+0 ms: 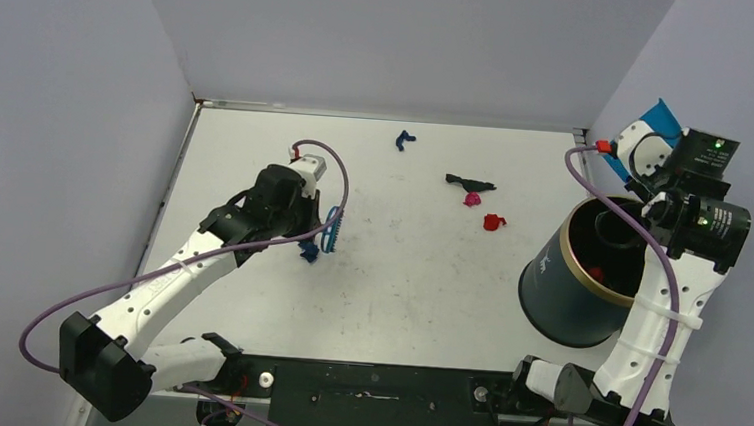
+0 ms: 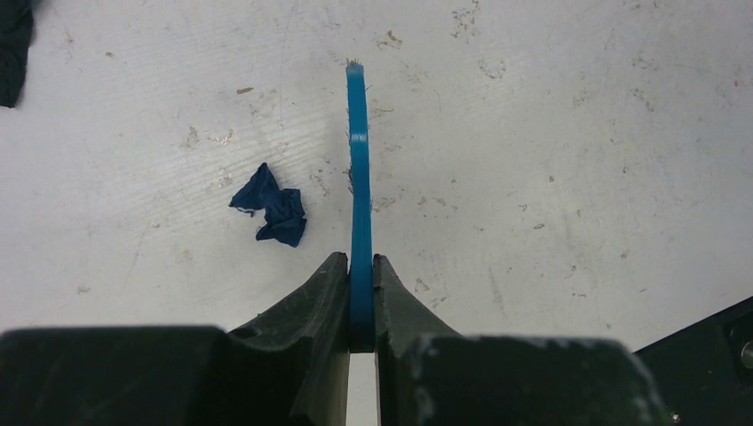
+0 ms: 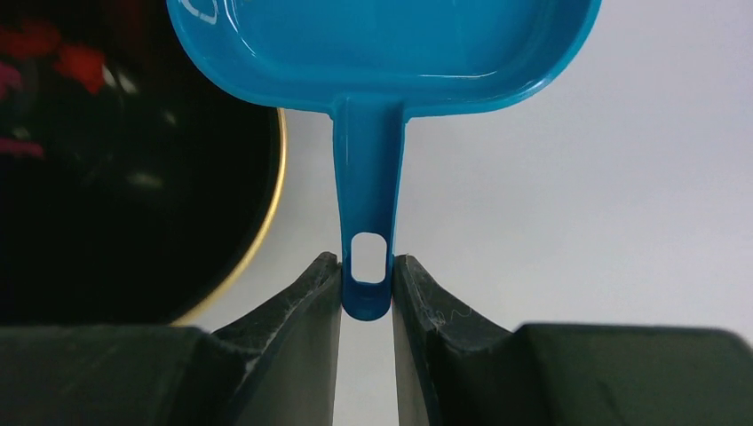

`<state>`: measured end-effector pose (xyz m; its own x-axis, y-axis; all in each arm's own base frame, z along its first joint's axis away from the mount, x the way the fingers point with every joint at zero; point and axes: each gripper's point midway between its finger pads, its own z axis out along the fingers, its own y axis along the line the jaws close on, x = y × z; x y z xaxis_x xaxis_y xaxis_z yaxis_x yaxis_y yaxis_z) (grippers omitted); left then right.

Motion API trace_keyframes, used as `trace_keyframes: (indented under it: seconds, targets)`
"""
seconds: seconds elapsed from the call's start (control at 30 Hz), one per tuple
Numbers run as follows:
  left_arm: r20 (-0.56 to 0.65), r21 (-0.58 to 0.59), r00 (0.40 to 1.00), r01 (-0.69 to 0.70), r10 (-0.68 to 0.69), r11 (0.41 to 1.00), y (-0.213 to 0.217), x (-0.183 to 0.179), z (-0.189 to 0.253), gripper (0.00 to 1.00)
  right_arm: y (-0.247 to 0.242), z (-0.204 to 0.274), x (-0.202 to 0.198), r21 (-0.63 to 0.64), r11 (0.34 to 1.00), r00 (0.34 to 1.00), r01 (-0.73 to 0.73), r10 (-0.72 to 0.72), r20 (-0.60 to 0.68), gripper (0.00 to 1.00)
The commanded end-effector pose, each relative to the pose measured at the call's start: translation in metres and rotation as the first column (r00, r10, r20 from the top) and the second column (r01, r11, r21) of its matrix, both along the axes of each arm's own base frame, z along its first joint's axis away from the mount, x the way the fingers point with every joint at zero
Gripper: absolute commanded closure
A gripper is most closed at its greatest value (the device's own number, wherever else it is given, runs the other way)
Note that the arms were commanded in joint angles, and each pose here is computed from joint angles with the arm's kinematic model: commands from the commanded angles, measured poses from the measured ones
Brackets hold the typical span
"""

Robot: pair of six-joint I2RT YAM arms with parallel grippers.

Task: Sweep away the paper scraps from the table

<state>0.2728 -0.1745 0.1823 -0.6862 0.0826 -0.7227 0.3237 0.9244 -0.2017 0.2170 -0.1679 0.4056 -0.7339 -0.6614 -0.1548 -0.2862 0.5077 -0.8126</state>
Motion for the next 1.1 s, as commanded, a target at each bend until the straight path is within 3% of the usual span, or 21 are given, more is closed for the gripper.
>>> trace_keyframes:
  seconds: [0.0,0.2,0.3,0.43,0.53,0.67,0.8,1.07]
  targets:
    - [0.071,-0.021,0.997,0.002,0.0,1.0,-0.005,0.006,0.035,0.97,0.026,0.003,0.035,0.195,0.976,0.986,-0.096,0.067,0.151,0.95]
    - [0.059,0.015,0.998,-0.013,0.012,1.0,0.0,0.005,0.051,0.97,0.07,-0.016,0.077,0.387,0.89,0.963,-0.241,0.17,0.209,0.95]
    - [0.087,0.136,0.989,-0.127,0.116,0.982,0.034,0.01,0.059,0.97,0.105,-0.032,0.091,0.445,0.845,0.952,-0.298,0.231,0.199,0.95]
    - [0.114,0.333,0.969,-0.243,0.217,0.911,0.078,0.015,0.06,0.97,0.17,-0.074,0.098,0.536,0.767,0.928,-0.353,0.36,0.095,0.95]
    - [0.098,0.409,0.962,-0.274,0.256,0.87,0.093,0.015,0.051,0.97,0.228,-0.125,0.081,0.605,0.695,0.849,-0.388,0.525,-0.058,0.95]
    - [0.037,0.506,0.954,-0.275,0.298,0.818,0.106,0.01,0.029,0.98,0.272,-0.189,0.044,0.678,0.621,0.693,-0.393,0.685,-0.226,0.95]
    - [-0.055,0.455,0.96,-0.222,0.276,0.862,0.096,0.009,0.005,0.98,0.293,-0.242,0.016,0.728,0.588,0.567,-0.353,0.753,-0.334,0.95]
    - [-0.145,0.359,0.954,-0.195,0.261,0.913,0.085,0.021,-0.017,0.99,0.344,-0.305,-0.002,0.754,0.588,0.454,-0.292,0.78,-0.431,0.95]
